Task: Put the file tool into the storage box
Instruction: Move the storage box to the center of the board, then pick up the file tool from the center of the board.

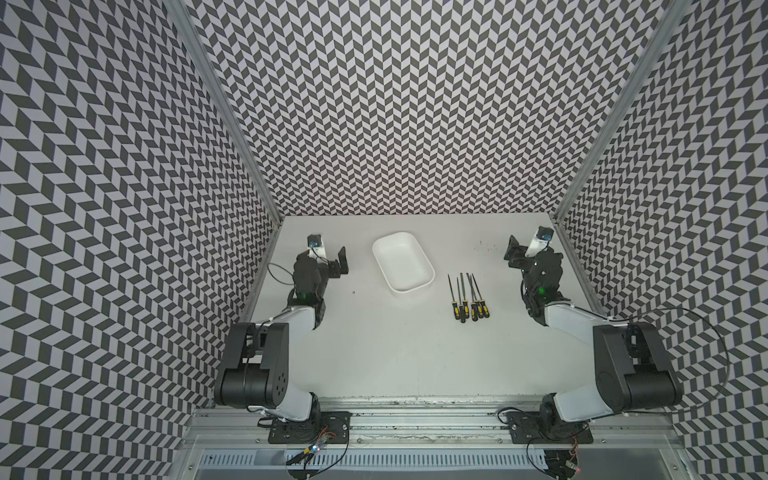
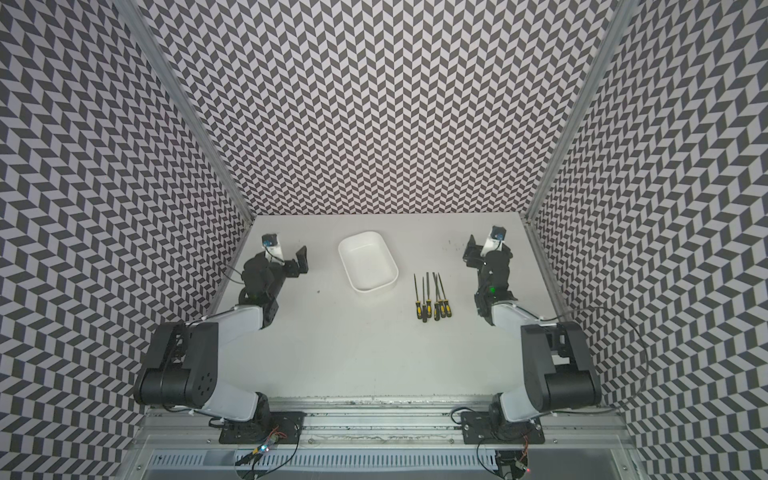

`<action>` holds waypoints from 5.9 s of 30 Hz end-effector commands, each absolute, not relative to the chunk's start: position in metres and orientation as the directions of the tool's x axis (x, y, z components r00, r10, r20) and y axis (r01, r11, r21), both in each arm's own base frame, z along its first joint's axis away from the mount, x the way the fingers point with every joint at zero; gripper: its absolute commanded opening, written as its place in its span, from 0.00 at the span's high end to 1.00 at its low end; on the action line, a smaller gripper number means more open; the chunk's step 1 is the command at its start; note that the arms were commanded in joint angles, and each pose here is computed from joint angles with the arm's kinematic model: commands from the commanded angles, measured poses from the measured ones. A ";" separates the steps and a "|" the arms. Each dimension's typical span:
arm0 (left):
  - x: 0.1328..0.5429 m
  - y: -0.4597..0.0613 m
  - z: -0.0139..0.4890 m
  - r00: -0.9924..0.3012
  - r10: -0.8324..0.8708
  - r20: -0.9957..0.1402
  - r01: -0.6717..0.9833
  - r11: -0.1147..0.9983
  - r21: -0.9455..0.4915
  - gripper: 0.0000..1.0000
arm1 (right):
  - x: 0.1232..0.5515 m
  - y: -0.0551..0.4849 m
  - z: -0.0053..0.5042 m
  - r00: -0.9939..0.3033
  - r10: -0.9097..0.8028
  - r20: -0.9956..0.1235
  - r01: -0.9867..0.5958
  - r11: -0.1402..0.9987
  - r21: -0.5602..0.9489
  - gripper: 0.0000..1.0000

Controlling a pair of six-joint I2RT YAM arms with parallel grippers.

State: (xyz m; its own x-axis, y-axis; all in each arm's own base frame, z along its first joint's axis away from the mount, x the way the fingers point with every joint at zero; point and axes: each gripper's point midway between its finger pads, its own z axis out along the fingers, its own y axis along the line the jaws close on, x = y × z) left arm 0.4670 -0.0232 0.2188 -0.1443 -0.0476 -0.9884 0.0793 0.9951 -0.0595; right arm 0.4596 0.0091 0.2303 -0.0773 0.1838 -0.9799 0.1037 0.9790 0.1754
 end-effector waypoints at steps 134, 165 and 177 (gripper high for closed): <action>0.388 -0.091 0.192 -0.621 -0.255 -0.741 -0.076 0.961 -0.266 0.00 | 0.363 0.218 0.044 -0.870 -0.047 -0.491 -0.138 0.979 0.149 0.48; 0.380 -0.087 0.177 -0.647 -0.280 -0.709 -0.081 0.950 -0.302 0.00 | 0.341 0.209 0.001 -0.912 -0.104 -0.396 -0.157 0.982 0.105 1.00; 0.379 -0.139 0.190 -0.676 -0.231 -0.700 0.131 0.897 -0.423 0.00 | 0.353 0.273 0.161 -0.766 -0.034 -0.642 -0.389 0.819 0.422 1.00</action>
State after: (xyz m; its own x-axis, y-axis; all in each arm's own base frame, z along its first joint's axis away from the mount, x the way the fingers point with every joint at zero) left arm 0.3779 -0.1170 0.1717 -0.6958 -0.2540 -0.6718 0.0262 0.9258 -0.3772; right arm 0.3460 0.2451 0.0890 -0.8519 -0.0660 -0.5195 -0.2631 0.9117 0.3157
